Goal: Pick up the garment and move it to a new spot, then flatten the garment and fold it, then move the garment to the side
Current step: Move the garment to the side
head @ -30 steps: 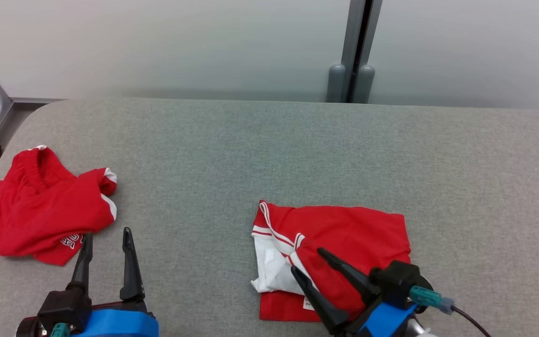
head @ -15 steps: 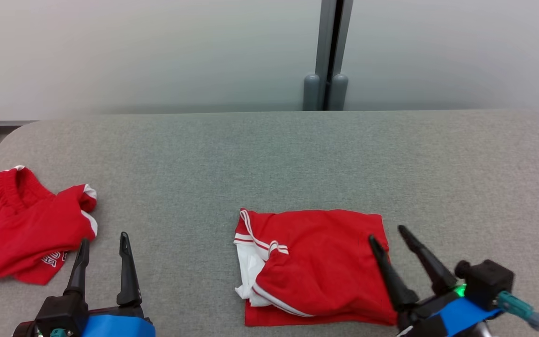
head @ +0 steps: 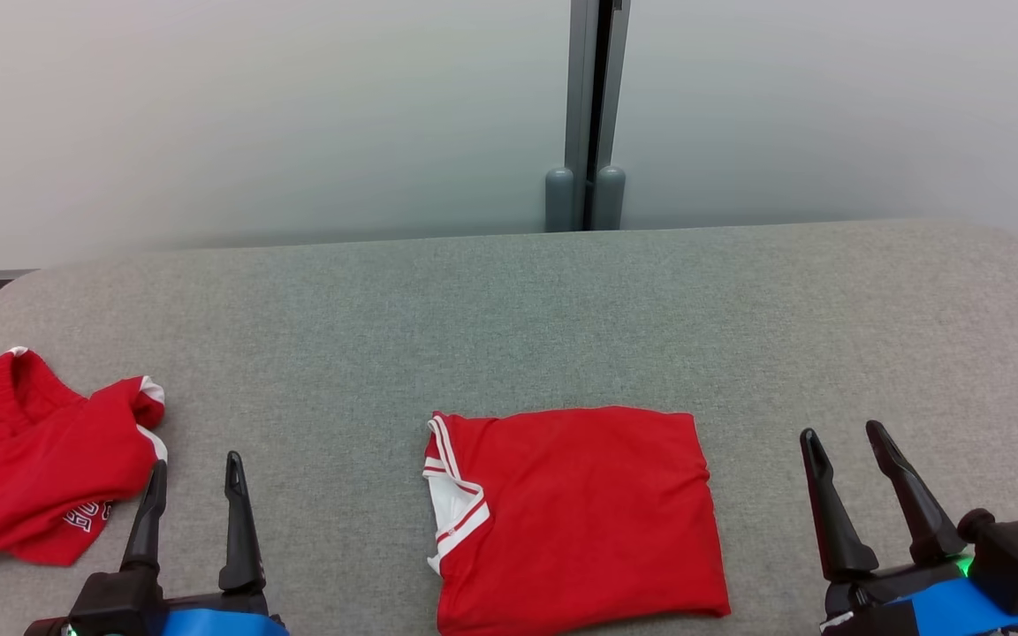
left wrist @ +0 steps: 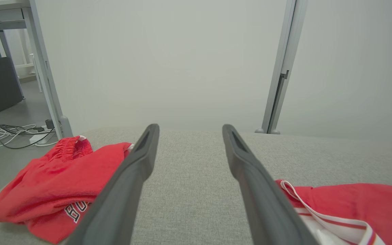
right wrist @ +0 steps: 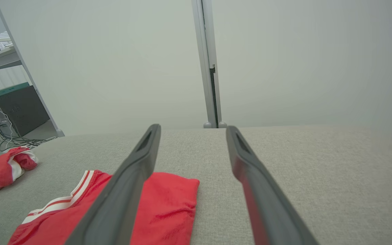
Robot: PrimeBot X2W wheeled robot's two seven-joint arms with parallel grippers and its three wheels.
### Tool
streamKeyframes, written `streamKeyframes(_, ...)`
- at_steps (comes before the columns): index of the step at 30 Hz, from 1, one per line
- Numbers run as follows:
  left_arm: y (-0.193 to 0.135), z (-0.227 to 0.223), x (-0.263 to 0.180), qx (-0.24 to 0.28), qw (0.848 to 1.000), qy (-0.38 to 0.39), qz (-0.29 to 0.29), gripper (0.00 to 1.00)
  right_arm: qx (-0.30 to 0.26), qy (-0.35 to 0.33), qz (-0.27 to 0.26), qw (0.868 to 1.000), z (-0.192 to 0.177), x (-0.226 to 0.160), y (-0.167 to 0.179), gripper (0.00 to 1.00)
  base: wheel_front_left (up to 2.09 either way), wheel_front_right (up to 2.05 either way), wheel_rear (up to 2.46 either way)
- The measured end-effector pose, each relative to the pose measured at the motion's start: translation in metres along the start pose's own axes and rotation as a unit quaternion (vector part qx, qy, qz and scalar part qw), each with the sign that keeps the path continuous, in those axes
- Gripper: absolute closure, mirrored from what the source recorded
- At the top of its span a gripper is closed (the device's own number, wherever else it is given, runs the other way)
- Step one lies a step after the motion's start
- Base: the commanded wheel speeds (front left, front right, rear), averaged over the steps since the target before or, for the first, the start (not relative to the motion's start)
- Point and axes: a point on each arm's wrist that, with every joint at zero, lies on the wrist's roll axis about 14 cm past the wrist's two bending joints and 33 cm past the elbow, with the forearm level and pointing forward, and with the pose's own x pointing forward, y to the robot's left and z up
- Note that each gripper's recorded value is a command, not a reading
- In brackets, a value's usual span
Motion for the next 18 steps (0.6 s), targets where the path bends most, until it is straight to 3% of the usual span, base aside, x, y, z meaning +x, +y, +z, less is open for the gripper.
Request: streamKeyframes(18,0.005,-0.009,-0.019,0.028,0.999,0.031,-0.011,0.00,-0.024,0.039,-0.046,0.998,-0.019,-0.024,-0.020,0.00,0.00,0.00,0.00)
